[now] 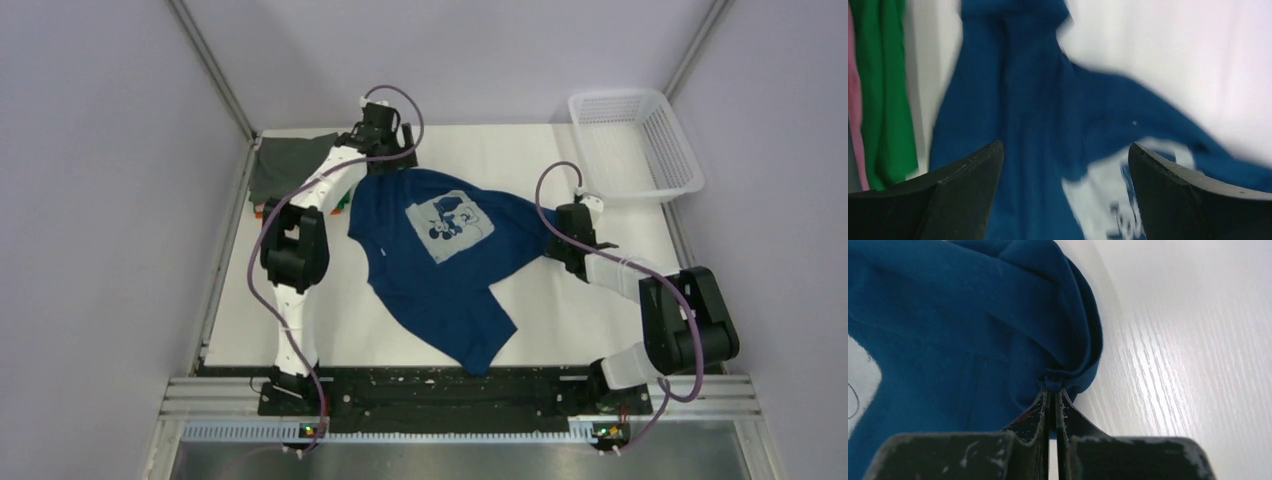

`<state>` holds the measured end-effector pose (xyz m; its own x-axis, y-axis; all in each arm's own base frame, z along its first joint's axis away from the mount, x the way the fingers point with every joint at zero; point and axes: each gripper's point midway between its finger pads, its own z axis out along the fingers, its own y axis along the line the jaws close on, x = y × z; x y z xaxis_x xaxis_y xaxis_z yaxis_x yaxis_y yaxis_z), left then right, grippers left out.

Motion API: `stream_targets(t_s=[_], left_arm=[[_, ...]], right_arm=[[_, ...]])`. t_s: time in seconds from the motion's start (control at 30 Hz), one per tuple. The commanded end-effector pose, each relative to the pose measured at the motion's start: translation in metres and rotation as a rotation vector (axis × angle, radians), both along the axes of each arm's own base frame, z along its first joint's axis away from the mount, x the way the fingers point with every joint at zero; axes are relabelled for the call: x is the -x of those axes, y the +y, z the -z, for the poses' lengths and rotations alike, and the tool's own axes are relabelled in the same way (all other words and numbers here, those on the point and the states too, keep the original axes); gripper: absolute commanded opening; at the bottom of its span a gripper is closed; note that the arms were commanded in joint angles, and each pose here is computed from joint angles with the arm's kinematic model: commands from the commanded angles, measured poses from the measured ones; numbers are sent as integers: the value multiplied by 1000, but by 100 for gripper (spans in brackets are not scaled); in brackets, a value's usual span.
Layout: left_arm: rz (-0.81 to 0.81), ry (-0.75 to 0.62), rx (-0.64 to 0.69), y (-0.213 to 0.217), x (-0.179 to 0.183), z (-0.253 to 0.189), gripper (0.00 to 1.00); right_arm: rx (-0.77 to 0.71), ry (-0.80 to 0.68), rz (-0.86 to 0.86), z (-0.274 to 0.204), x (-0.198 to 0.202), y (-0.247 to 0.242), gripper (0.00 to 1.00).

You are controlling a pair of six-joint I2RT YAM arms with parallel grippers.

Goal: Fold and stack the t-shirts
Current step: Flatten out the tshirt

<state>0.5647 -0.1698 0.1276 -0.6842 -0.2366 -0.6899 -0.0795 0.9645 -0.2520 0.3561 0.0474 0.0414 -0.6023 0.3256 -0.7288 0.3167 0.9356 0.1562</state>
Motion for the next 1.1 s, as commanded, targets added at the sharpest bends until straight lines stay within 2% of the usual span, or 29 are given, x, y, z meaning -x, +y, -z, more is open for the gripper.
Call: stream_targets(t_s=[0.0, 0.1, 0.2, 0.23, 0.27, 0.3, 0.33, 0.37, 0.47, 0.57, 0.77, 0.93, 1.07], left_arm=[[160, -151, -13, -55, 92, -99, 99], [295, -125, 47, -92, 168, -98, 99], [390, -51, 113, -119, 236, -67, 99], [401, -23, 132, -122, 253, -56, 99], [409, 14, 149, -124, 270, -44, 99], [411, 63, 166, -124, 286, -31, 99], [406, 111, 173, -121, 299, -16, 99], [413, 161, 185, -119, 312, -3, 99], [322, 246, 145, -96, 331, 38, 99], [256, 276, 124, -86, 332, 57, 99], [167, 281, 48, -78, 295, 80, 99], [-4, 391, -40, -33, 259, 122, 99], [-22, 459, -35, -14, 233, 140, 99]], right_arm=[[-55, -31, 19, -9, 9, 1, 0], [-9, 12, 58, -9, 16, -11, 0], [26, 68, 120, -10, 29, -24, 0], [39, 78, 150, -11, 35, -29, 4], [52, 83, 177, -14, 41, -34, 11], [61, 81, 198, -19, 47, -39, 25], [67, 65, 212, -25, 51, -43, 44], [70, 47, 224, -33, 55, -46, 59], [56, -39, 242, -62, 65, -51, 97], [21, -118, 214, -79, 72, -49, 99], [-42, -239, 4, -93, 74, -22, 99], [-38, -250, -46, -94, 74, -16, 99], [-48, -248, -84, -92, 71, -10, 99]])
